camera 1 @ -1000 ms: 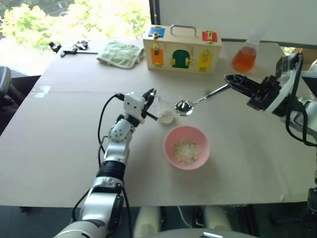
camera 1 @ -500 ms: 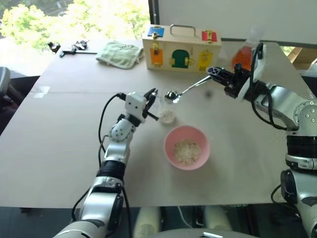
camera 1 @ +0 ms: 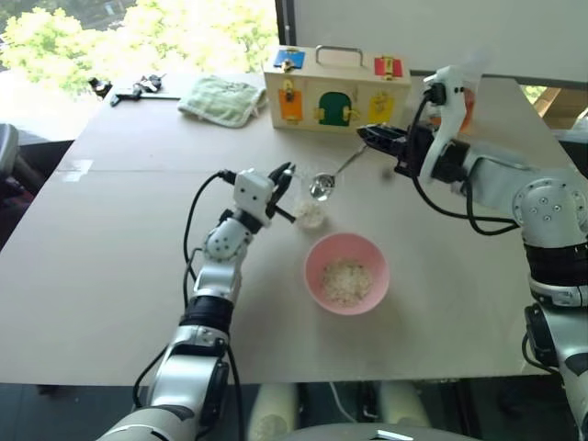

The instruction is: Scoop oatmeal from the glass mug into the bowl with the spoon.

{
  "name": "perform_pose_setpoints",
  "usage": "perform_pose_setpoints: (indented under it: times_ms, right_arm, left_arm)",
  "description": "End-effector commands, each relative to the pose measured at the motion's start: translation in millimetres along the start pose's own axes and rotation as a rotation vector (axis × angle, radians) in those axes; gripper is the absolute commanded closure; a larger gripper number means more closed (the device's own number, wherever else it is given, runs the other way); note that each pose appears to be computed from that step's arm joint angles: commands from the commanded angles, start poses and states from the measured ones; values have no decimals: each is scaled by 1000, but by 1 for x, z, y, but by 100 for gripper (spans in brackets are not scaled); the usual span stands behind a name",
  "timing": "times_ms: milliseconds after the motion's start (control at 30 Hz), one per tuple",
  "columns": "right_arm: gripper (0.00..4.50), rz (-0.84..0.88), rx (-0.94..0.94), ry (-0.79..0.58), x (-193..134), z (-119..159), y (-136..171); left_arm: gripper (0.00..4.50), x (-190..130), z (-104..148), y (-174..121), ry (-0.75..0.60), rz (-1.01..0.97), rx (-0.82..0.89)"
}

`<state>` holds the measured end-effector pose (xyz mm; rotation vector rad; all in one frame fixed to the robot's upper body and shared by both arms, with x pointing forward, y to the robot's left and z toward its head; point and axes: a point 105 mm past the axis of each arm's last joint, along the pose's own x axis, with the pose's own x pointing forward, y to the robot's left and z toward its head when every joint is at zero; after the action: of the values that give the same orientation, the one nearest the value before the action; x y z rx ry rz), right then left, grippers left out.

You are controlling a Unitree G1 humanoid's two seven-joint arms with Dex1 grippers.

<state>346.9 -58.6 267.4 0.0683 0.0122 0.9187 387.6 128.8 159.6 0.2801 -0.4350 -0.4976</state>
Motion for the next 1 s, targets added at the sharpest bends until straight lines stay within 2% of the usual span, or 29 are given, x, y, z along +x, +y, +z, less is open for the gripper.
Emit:
perform_pose_setpoints:
  times_ms: [33, 167, 200, 300, 500, 667, 733, 867, 900, 967, 1000]
  right_arm:
    - [253, 72, -71, -104, -1, 30, 16]
    - [73, 102, -68, -146, -10, 40, 16]
    - [39, 131, -58, -162, -18, 43, 16]
    - [39, 234, -59, -146, -40, 39, 23]
    - [39, 482, -124, 211, -90, -27, 54]
    - [39, 524, -234, 428, -102, -73, 58]
    - [39, 525, -272, 462, -101, -83, 57]
    - [39, 544, -272, 453, -99, -86, 60]
    - [31, 540, -272, 450, -99, -86, 59]
    - [31, 520, -264, 452, -101, -89, 54]
    - [31, 509, -261, 454, -102, -90, 52]
  left_arm:
    - [450, 6, 20, 6, -79, 18, 26]
    - [450, 3, 19, 12, -74, 44, 17]
    - [450, 1, 19, 15, -73, 57, 11]
    - [450, -6, 19, 22, -70, 92, -3]
    - [450, -29, 18, 39, -43, 154, -15]
    - [450, -49, 18, 43, -11, 173, -33]
    - [450, -57, 15, 42, 22, 170, -49]
    - [450, -69, 11, 40, 69, 154, -58]
    - [390, -71, 11, 40, 75, 152, -58]
    - [341, -77, 9, 40, 90, 149, -63]
    - [295, -80, 9, 41, 96, 150, -64]
